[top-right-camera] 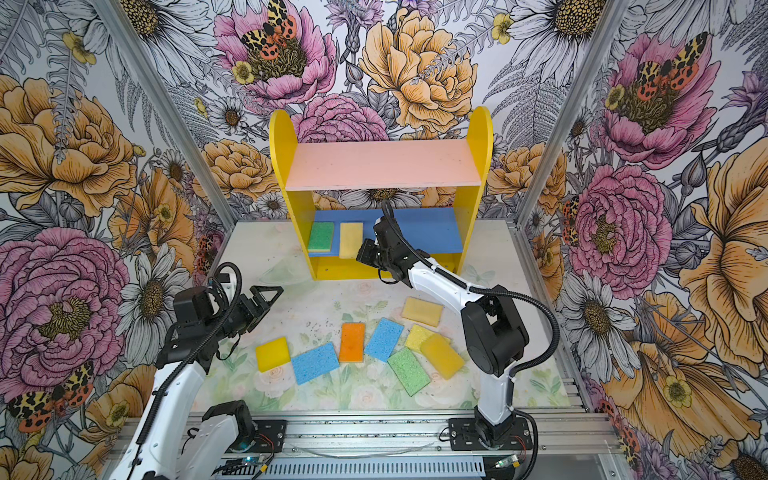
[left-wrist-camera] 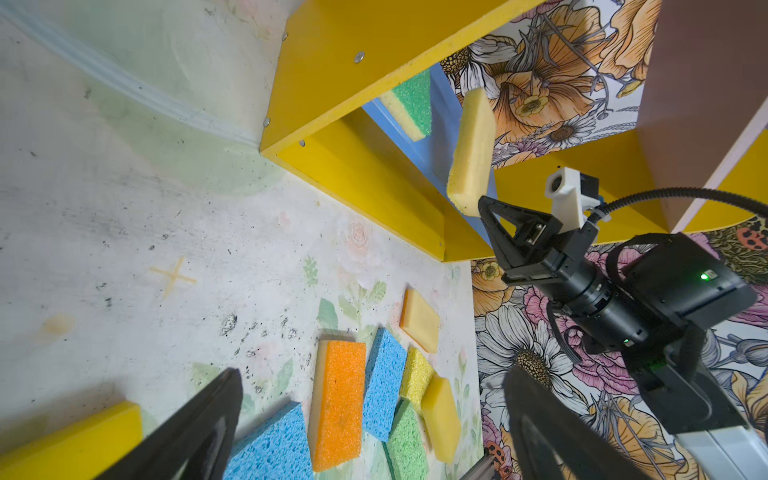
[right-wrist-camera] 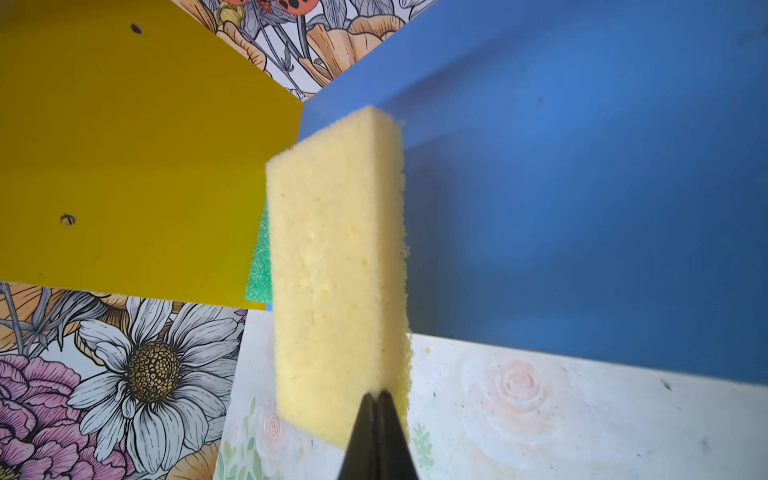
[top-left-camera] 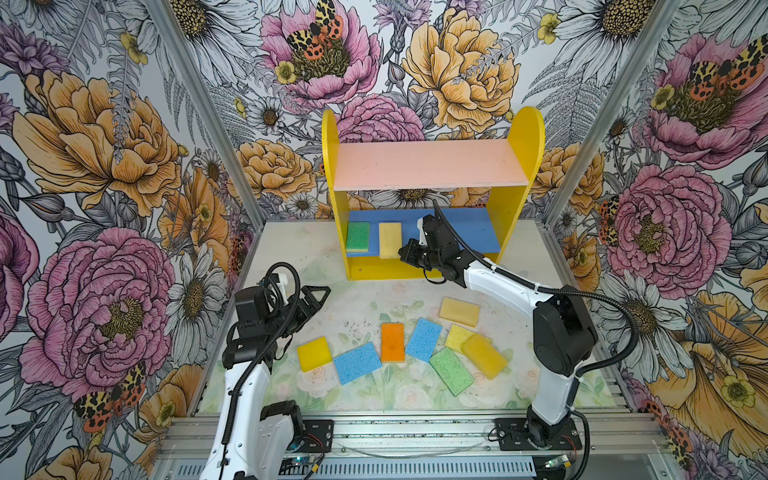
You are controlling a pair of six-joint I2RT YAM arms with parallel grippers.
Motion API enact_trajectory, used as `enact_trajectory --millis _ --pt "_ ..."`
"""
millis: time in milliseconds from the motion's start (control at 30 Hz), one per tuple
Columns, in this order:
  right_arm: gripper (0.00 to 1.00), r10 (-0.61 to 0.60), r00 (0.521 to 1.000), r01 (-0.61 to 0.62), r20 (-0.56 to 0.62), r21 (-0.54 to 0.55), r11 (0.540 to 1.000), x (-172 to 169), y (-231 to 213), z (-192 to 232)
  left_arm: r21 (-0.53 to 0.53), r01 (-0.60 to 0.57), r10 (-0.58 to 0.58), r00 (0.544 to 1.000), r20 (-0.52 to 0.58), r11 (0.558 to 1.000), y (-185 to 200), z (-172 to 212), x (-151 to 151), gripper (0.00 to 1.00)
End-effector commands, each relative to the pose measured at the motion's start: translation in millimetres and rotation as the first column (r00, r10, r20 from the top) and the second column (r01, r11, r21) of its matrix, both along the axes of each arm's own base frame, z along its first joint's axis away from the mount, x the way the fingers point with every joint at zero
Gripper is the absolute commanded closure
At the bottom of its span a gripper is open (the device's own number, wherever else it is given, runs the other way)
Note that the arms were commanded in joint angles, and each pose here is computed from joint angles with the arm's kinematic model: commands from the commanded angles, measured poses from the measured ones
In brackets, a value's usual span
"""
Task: Place and organize the cleaning sponges onto the shelf
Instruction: 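Carry the pale yellow sponge onto the blue shelf beside the green sponge, then open the right gripper and withdraw it from the shelf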
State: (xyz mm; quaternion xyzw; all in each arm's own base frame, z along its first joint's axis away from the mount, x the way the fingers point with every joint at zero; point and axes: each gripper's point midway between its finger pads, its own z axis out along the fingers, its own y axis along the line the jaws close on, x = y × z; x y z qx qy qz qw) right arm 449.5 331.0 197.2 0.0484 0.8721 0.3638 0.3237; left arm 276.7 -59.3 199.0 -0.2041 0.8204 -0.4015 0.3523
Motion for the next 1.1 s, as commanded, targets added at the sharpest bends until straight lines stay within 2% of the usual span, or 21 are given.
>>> enact_trajectory --millis 0,300,600,800,900,1067 --pt "1.00 -0.014 0.999 0.014 0.032 -0.004 1.000 17 4 8 0.034 0.006 -0.007 1.000 0.011 0.999 2 1 2 0.01" --pt "1.00 -0.011 1.000 0.011 0.014 0.005 1.000 34 17 -2 0.029 0.017 -0.017 1.000 0.007 0.999 -1 -2 2 0.01" --pt "1.00 0.006 1.000 -0.006 0.002 0.015 1.000 37 26 -8 0.024 0.021 -0.021 1.000 0.006 1.000 -2 -2 3 0.01" --pt "0.77 0.008 1.000 -0.008 0.005 0.019 1.000 40 29 -8 0.024 0.023 -0.023 1.000 0.007 0.999 -3 -2 3 0.01" --pt "0.69 0.016 1.000 -0.016 0.008 0.024 1.000 40 33 -6 0.024 0.026 -0.026 1.000 0.011 0.999 -3 -1 2 0.01" --pt "0.62 0.026 1.000 -0.026 0.013 0.024 0.999 36 34 -4 0.023 0.029 -0.030 0.999 0.013 0.999 -4 0 2 0.01"
